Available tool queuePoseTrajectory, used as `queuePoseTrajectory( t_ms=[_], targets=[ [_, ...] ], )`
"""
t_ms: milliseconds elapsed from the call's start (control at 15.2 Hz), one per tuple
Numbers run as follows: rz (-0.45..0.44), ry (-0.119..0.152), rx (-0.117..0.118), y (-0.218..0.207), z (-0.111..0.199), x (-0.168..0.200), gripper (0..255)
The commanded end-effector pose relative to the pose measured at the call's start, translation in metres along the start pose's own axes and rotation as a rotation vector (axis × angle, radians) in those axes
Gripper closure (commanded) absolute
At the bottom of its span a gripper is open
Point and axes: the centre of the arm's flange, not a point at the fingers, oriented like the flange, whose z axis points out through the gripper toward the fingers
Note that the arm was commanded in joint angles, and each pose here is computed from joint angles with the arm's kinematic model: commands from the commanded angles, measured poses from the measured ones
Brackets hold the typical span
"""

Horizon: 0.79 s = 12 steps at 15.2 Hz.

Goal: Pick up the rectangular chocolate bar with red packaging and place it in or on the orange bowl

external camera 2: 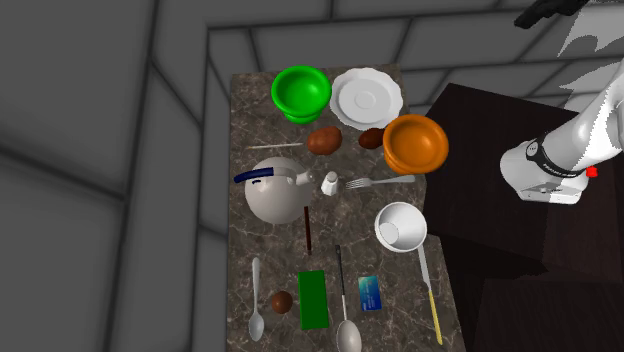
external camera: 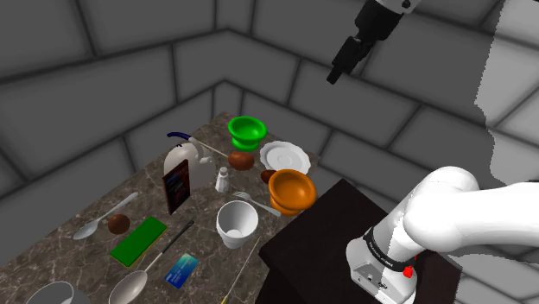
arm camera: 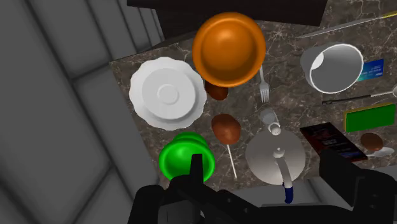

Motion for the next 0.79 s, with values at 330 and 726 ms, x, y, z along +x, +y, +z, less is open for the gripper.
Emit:
queuePoseTrajectory(
  t_ms=[330,726],
  targets=[
    [0.173,-0.023,0.000,-0.050,0.043,0.006,0],
    [0.381,-0.050,0.000,-0.107,0.095,0.022,0]
  ],
)
